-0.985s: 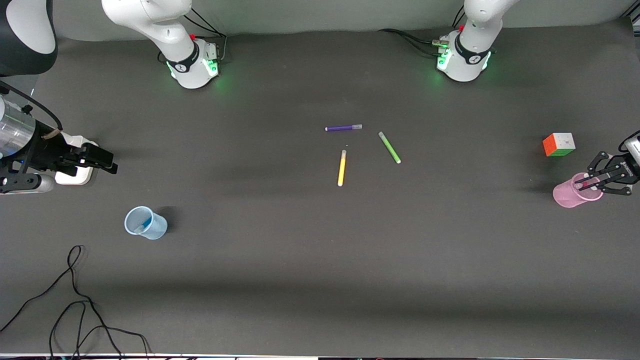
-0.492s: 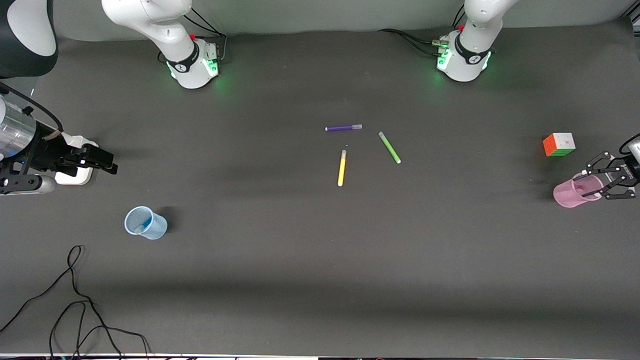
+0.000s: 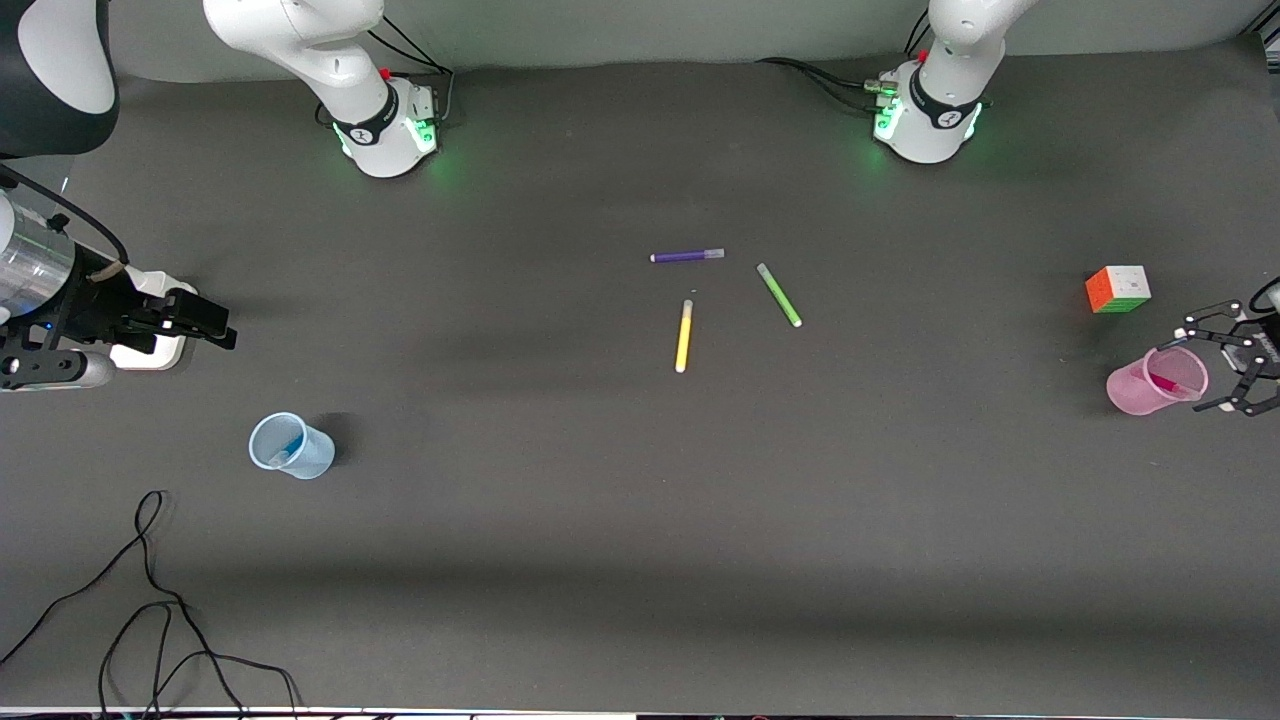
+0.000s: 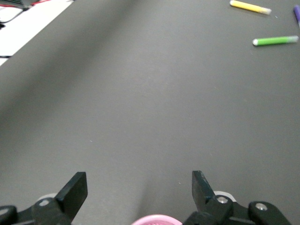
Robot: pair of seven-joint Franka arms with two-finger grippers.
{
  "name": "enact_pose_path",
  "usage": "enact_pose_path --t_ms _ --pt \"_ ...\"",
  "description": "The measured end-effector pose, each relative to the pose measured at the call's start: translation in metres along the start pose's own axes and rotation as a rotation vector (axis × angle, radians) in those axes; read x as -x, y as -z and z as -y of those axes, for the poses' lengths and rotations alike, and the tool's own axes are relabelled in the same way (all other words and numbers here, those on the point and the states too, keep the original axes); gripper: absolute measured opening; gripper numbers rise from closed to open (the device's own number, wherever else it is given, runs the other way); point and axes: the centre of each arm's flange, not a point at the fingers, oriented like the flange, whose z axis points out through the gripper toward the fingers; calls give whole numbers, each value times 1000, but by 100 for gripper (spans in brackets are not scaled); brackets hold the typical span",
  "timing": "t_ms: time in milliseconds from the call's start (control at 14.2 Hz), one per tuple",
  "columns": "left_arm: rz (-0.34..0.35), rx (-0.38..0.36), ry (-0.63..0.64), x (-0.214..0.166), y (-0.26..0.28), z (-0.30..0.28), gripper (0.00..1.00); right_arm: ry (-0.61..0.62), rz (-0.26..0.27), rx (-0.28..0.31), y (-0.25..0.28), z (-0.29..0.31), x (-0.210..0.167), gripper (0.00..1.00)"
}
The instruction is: Place pink and blue markers in matching cups
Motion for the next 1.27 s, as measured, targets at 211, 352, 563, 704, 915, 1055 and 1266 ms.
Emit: enact_pose_path --t_ms 211,352,563,704,915,1055,1266 --pt "76 -16 104 -63 26 7 100 21 6 2 -5 13 -2 100" --pt "151 -27 186 -121 41 2 100 35 2 4 -13 22 -6 100" --pt "261 -56 329 -199 52 -14 100 35 -7 4 -15 23 -10 100" --pt "340 -94 426 -241 51 -25 100 25 -10 4 -15 23 -10 100" --pt "453 -159 605 -308 34 -47 100 17 -8 4 -16 23 -10 100" --pt "500 -195 739 -351 14 -67 100 16 -4 5 -18 23 -11 100" --pt "542 -242 947 -387 -4 -86 100 15 2 6 -22 23 -12 100"
